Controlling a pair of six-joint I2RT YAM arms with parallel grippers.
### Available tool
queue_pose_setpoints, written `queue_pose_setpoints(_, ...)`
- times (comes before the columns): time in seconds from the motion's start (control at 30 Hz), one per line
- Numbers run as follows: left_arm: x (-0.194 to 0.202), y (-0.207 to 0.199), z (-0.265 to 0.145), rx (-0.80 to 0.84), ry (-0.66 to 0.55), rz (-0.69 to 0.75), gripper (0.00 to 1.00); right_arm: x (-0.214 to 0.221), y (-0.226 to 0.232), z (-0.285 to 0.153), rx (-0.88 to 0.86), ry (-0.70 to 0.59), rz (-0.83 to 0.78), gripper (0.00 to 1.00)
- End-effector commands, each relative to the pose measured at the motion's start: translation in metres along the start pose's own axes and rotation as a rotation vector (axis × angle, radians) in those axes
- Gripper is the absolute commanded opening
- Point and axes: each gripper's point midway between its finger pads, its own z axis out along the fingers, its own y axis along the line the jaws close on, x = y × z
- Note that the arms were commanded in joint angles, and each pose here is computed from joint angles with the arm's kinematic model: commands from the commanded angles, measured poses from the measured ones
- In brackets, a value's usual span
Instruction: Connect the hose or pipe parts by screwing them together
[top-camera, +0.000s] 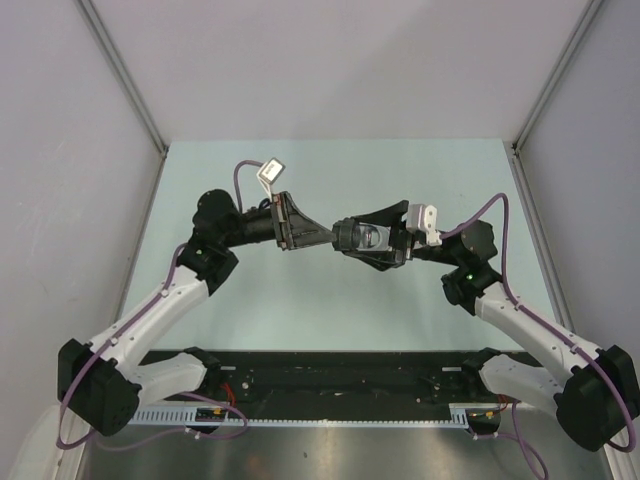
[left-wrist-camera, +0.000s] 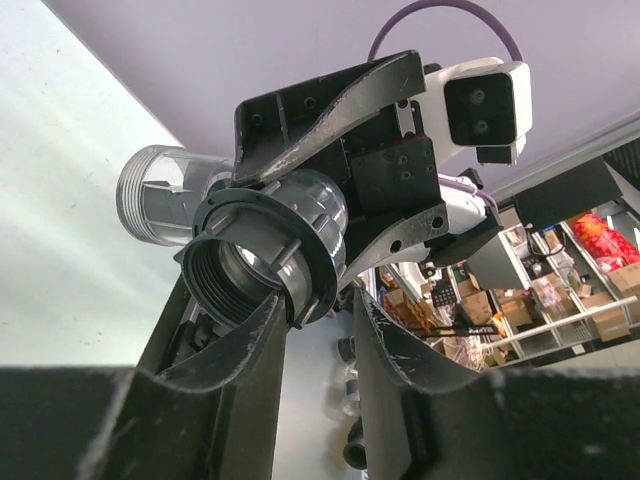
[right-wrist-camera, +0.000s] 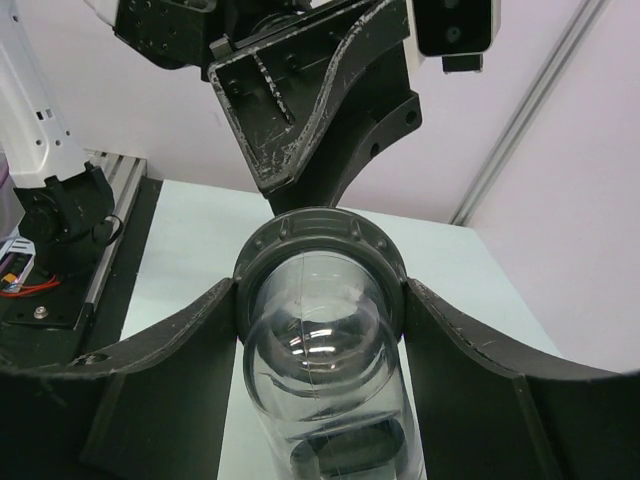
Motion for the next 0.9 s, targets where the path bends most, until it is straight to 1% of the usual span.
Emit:
queue_pose_setpoints(0.0,0.002,-0.013,-0.003,0.068,0.021,0.009,0.35,-0.026,-0.002,0.001,0.011,-0.070,-0.080,0.00)
queue_pose_setpoints(0.13,0.004,-0.009,-0.001,0.078,0.031,0.011,0.32,-0.030,0.001,0.003,-0.009,-0.098,-0.051,0.00)
queue_pose_setpoints(0.2,0.005,-0.008,-0.002,0.081,0.031,0.013,0.28,-0.034,0.001,0.004,-0.013,-0.117,-0.061,0.00)
queue_pose_setpoints(0.23,0.003,-0.010,-0.002,0.088,0.021,0.029,0.26,-0.033,0.001,0.004,-0.013,-0.119,-0.037,0.00)
queue_pose_setpoints(0.27,0.005,-0.011,-0.003,0.096,0.020,0.042,0.20,-0.034,0.001,0.005,-0.009,-0.126,-0.012,0.00)
queue_pose_setpoints(0.33,0.003,-0.014,-0.004,0.110,0.001,0.111,0.08,-0.042,0.000,0.005,0.003,-0.159,0.011,0.00)
queue_pose_setpoints(0.37,0.003,-0.017,-0.007,0.115,-0.012,0.146,0.01,-0.043,0.000,0.006,0.008,-0.169,0.068,0.00)
queue_pose_setpoints(0.5,0.007,-0.011,-0.008,0.095,-0.075,0.370,0.00,-0.052,-0.007,0.007,0.044,-0.226,0.178,0.00)
queue_pose_setpoints(0.57,0.010,0.000,-0.007,0.063,-0.103,0.405,0.00,-0.052,-0.012,0.008,0.070,-0.241,0.241,0.00)
queue_pose_setpoints(0.6,0.010,0.006,-0.005,0.053,-0.105,0.475,0.01,-0.054,-0.013,0.008,0.070,-0.256,0.288,0.00)
queue_pose_setpoints(0.67,0.011,0.020,-0.003,0.015,-0.117,0.498,0.00,-0.056,-0.015,0.008,0.077,-0.272,0.340,0.00)
queue_pose_setpoints(0.7,0.011,0.028,-0.001,-0.001,-0.115,0.536,0.00,-0.056,-0.016,0.008,0.077,-0.280,0.356,0.00)
queue_pose_setpoints(0.77,0.007,0.036,0.000,-0.032,-0.132,0.551,0.00,-0.058,-0.017,0.008,0.079,-0.292,0.408,0.00)
queue_pose_setpoints(0.8,0.002,0.041,0.000,-0.058,-0.154,0.590,0.00,-0.058,-0.020,0.007,0.087,-0.294,0.425,0.00)
queue_pose_setpoints(0.87,-0.002,0.048,0.002,-0.089,-0.169,0.622,0.01,-0.057,-0.023,0.005,0.099,-0.298,0.489,0.00)
